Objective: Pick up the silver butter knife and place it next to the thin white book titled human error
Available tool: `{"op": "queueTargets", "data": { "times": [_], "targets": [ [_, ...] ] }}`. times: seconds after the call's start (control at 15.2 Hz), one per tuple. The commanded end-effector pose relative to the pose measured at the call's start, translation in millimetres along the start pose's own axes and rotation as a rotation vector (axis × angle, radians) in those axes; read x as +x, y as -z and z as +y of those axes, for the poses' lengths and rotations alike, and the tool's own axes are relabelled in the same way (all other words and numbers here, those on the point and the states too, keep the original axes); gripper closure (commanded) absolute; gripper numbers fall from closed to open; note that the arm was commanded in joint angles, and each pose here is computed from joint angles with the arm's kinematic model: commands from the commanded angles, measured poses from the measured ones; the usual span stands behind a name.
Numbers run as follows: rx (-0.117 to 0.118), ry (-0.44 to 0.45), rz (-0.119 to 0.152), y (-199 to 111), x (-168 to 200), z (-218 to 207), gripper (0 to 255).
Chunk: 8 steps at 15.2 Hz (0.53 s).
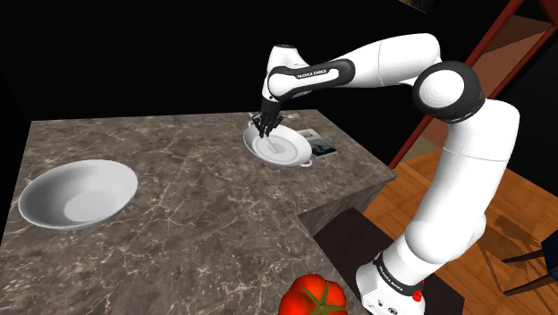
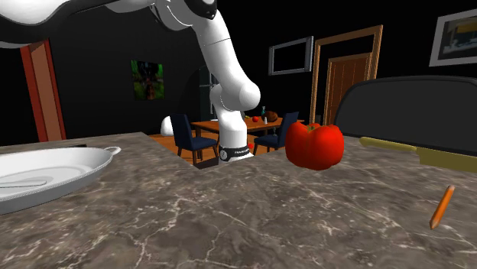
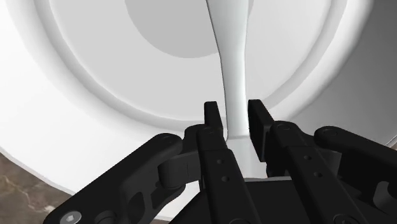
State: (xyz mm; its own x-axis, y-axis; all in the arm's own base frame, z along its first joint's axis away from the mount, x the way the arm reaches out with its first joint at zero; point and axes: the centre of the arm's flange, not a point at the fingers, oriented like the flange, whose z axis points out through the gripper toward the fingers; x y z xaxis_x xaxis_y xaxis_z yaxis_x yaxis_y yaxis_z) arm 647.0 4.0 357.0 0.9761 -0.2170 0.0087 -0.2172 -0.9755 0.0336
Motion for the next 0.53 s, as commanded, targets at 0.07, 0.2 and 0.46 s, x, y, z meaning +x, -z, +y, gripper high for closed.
{"op": "queueTargets", "data": {
  "times": [0.07,0.2,0.46],
  "targets": [
    [0.0,0.001,-0.011,-6.7,-1.8,-0.6,255],
    [0.0,0.001,-0.011,-6.7,-1.8,-0.6,255],
    [-0.001,0.001,-0.011,-6.8,-3.3,-0.7,0]
  ]
}}
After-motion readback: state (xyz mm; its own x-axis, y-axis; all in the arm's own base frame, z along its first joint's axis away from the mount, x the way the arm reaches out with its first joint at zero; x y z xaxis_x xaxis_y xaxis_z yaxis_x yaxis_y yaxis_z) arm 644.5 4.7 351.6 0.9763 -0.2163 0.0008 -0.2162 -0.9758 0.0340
